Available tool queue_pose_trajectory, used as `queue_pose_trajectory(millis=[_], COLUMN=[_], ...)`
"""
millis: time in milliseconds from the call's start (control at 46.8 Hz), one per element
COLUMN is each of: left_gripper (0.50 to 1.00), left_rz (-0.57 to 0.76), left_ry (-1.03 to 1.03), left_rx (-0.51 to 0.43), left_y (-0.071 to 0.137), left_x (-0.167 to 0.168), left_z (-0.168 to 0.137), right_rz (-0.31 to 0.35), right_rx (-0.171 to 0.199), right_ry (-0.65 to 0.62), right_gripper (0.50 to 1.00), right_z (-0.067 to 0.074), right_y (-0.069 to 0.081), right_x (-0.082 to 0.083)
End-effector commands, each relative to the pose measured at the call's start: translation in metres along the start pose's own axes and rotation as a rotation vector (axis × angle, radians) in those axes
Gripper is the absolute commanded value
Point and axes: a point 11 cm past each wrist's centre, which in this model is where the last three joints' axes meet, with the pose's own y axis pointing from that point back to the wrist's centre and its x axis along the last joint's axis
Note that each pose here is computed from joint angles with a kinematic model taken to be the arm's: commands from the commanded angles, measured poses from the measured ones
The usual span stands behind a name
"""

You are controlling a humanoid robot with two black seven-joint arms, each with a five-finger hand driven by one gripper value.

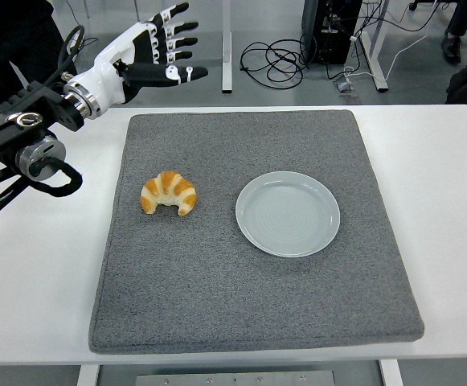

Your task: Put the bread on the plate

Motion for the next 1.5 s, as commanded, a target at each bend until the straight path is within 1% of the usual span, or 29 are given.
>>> queue_pose_trajectory(millis=[0, 171, 299, 406, 491, 620, 705, 833, 1004, 1068, 1154, 1261, 1389, 1474], left_gripper=[0.975, 0.975, 0.975, 0.972, 0.969, 0.968, 0.975, 0.975, 0.974, 0.972, 0.972, 0.974, 0.974, 0.974], left_rz=[-0.050, -0.116, -0.175, -0.200, -0.223, -0.282, -0.301, -0.294, -0.293, -0.290, -0.280, -0.256, -0.265, -0.271], left_ry=[-0.119, -0.321, -0.486, -0.604, -0.642, -0.711, -0.767, -0.850, -0.989, -1.002, -1.006, -0.996, -0.979, -0.979], left_rx=[0.015, 0.051, 0.100, 0.101, 0.108, 0.142, 0.144, 0.139, 0.163, 0.189, 0.199, 0.180, 0.145, 0.141], left_y=[0.014, 0.035, 0.046, 0.048, 0.049, 0.056, 0.058, 0.059, 0.066, 0.069, 0.068, 0.062, 0.057, 0.056], left_x=[-0.003, -0.005, -0.009, -0.012, -0.017, -0.025, -0.025, -0.022, -0.013, -0.009, -0.010, -0.012, -0.021, -0.025], left_z=[0.001, -0.003, -0.024, -0.031, -0.037, -0.055, -0.059, -0.062, -0.082, -0.093, -0.103, -0.101, -0.098, -0.100], right_rz=[0.000, 0.000, 0.000, 0.000, 0.000, 0.000, 0.000, 0.000, 0.000, 0.000, 0.000, 0.000, 0.000, 0.000], right_rx=[0.000, 0.000, 0.000, 0.000, 0.000, 0.000, 0.000, 0.000, 0.000, 0.000, 0.000, 0.000, 0.000, 0.000], right_ry=[0.000, 0.000, 0.000, 0.000, 0.000, 0.000, 0.000, 0.000, 0.000, 0.000, 0.000, 0.000, 0.000, 0.000], right_gripper=[1.000, 1.000, 1.000, 1.000, 1.000, 1.000, 1.000, 1.000, 1.000, 1.000, 1.000, 1.000, 1.000, 1.000], right_z=[0.000, 0.000, 0.000, 0.000, 0.000, 0.000, 0.000, 0.000, 0.000, 0.000, 0.000, 0.000, 0.000, 0.000], right_y=[0.000, 0.000, 0.000, 0.000, 0.000, 0.000, 0.000, 0.000, 0.000, 0.000, 0.000, 0.000, 0.000, 0.000], right_x=[0.000, 0.000, 0.000, 0.000, 0.000, 0.000, 0.000, 0.000, 0.000, 0.000, 0.000, 0.000, 0.000, 0.000])
